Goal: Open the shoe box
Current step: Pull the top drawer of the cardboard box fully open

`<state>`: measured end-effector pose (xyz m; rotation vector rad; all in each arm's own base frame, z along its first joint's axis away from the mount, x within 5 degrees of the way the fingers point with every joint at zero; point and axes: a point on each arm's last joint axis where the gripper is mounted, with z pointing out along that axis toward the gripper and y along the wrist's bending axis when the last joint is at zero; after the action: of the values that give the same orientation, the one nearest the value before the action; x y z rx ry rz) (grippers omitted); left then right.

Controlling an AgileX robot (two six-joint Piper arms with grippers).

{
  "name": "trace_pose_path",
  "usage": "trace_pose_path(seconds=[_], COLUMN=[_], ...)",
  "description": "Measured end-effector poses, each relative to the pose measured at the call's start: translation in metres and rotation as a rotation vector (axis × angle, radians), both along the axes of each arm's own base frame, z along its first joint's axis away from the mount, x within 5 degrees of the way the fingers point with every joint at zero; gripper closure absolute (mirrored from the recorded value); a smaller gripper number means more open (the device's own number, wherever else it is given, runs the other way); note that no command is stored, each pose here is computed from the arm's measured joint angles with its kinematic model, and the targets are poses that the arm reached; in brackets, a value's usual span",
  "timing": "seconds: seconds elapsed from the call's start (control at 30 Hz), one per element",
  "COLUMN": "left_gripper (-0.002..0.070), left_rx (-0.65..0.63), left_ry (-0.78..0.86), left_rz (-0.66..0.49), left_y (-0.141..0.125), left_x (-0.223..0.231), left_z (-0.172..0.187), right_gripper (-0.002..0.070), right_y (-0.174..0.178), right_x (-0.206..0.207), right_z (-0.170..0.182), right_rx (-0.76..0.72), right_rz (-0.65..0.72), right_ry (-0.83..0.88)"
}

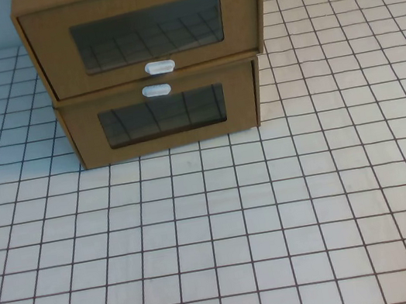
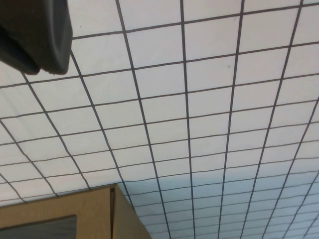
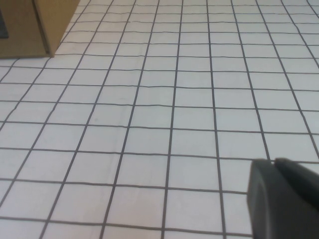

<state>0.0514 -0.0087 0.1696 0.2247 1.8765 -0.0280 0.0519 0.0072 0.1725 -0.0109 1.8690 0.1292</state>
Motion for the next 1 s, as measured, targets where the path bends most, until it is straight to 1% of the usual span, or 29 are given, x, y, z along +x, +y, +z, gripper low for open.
trace_pose_path(seconds=[0.43, 0.5, 0.57, 0.7, 0.77, 0.83, 0.93, 1.0], left_gripper=[0.0677, 0.0677, 0.0677, 0.0677, 0.0677, 0.0677, 0.0677, 0.0677], left_rx=[0.000, -0.006, -0.067, -0.273, -0.399, -0.560, -0.671, -0.696], left_ry=[0.000, -0.019, -0.048, -0.138, -0.184, -0.227, -0.280, -0.297], left_rz=[0.000, 0.003, 0.010, 0.039, 0.061, 0.090, 0.116, 0.123], left_y=[0.000, 0.000, -0.001, -0.002, -0.002, 0.000, 0.002, 0.003], left_x=[0.000, 0.001, 0.001, 0.003, 0.004, 0.005, 0.005, 0.005], left_z=[0.000, 0.002, 0.005, 0.016, 0.022, 0.028, 0.033, 0.035], right_gripper=[0.0689, 0.0690, 0.0690, 0.0690, 0.0689, 0.0689, 0.0689, 0.0689], right_y=[0.000, 0.000, 0.000, 0.000, 0.000, 0.000, 0.000, 0.000], right_x=[0.000, 0.000, 0.000, 0.000, 0.000, 0.000, 0.000, 0.000], right_z=[0.000, 0.000, 0.000, 0.000, 0.000, 0.000, 0.000, 0.000], right_rx=[0.000, 0.000, 0.000, 0.000, 0.000, 0.000, 0.000, 0.000], right_rz=[0.000, 0.000, 0.000, 0.000, 0.000, 0.000, 0.000, 0.000], right_ry=[0.000, 0.000, 0.000, 0.000, 0.000, 0.000, 0.000, 0.000])
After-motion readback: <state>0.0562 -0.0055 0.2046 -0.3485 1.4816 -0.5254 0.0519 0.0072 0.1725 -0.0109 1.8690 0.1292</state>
